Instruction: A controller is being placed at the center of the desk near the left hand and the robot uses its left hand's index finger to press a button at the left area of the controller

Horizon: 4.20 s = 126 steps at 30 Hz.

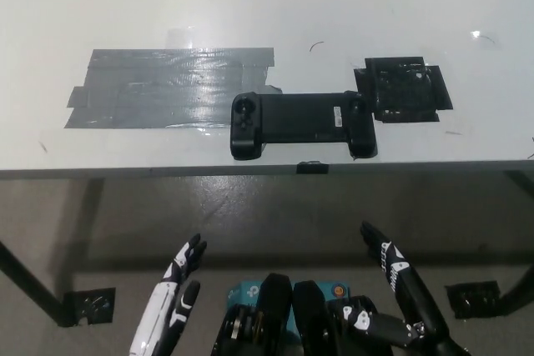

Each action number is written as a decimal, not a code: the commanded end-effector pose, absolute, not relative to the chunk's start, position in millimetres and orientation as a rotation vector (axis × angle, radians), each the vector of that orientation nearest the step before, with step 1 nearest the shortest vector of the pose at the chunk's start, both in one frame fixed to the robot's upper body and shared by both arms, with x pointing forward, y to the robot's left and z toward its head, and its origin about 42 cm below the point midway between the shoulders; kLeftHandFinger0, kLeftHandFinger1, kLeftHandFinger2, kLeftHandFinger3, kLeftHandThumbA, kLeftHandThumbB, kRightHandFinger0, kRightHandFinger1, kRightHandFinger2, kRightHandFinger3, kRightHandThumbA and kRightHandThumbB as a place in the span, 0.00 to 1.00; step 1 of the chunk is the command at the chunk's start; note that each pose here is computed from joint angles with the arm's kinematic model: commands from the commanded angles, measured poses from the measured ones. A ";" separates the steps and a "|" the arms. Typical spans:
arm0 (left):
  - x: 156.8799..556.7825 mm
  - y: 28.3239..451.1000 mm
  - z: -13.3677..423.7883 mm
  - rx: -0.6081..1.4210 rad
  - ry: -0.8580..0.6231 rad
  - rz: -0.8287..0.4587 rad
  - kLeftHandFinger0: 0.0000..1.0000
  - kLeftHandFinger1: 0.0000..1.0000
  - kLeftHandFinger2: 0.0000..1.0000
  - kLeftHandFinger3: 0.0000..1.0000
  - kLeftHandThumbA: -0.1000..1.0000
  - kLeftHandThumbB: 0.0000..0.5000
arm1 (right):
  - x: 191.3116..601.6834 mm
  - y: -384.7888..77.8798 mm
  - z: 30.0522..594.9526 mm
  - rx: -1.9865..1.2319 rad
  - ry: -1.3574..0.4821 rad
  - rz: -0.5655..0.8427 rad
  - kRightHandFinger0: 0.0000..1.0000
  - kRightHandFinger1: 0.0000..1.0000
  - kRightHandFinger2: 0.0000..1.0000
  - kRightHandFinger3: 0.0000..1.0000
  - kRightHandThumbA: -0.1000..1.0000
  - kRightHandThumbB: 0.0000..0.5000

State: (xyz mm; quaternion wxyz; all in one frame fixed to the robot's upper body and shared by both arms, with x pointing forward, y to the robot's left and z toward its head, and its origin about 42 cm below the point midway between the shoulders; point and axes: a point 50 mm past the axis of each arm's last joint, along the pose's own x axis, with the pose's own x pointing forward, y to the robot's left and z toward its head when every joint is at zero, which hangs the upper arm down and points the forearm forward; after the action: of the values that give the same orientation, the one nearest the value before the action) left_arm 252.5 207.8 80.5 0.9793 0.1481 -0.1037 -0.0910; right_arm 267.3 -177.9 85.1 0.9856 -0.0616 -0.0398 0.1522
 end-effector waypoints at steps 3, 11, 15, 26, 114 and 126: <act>268.0 214.8 116.9 0.307 -0.320 -0.216 1.00 0.94 0.93 1.00 1.00 0.26 | 265.8 -177.3 91.6 -0.132 -0.154 0.333 1.00 1.00 1.00 1.00 0.87 0.49; 297.4 227.5 169.9 0.346 -0.408 -0.235 0.11 0.00 0.10 1.00 1.00 0.32 | 265.8 -176.8 89.6 -0.146 -0.141 0.330 1.00 1.00 1.00 1.00 0.90 0.51; 324.4 233.2 199.2 0.333 -0.384 -0.293 0.05 0.00 0.00 1.00 1.00 0.32 | 266.6 -181.4 90.6 -0.158 -0.142 0.325 1.00 1.00 1.00 1.00 0.89 0.50; 419.0 258.6 258.3 0.252 -0.083 -0.717 0.20 0.27 0.37 1.00 1.00 0.69 | 268.7 -186.5 95.3 -0.179 -0.147 0.322 1.00 1.00 1.00 1.00 0.90 0.52; 519.9 238.6 290.2 0.467 0.263 -0.792 0.00 0.00 0.28 1.00 1.00 0.91 | 278.7 -180.8 110.9 -0.168 -0.198 0.339 1.00 1.00 1.00 1.00 0.84 0.50; 525.4 236.3 302.6 0.453 0.237 -0.776 0.06 0.01 0.29 1.00 1.00 0.94 | 281.9 -181.0 113.5 -0.176 -0.200 0.332 1.00 1.00 1.00 1.00 0.85 0.52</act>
State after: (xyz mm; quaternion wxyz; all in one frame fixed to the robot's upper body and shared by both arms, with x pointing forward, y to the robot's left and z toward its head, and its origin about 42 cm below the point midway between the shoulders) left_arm 513.8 238.3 260.7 0.8839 0.2000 0.1650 -0.3892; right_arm 275.6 -183.3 97.8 0.9798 -0.0926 -0.0628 0.1657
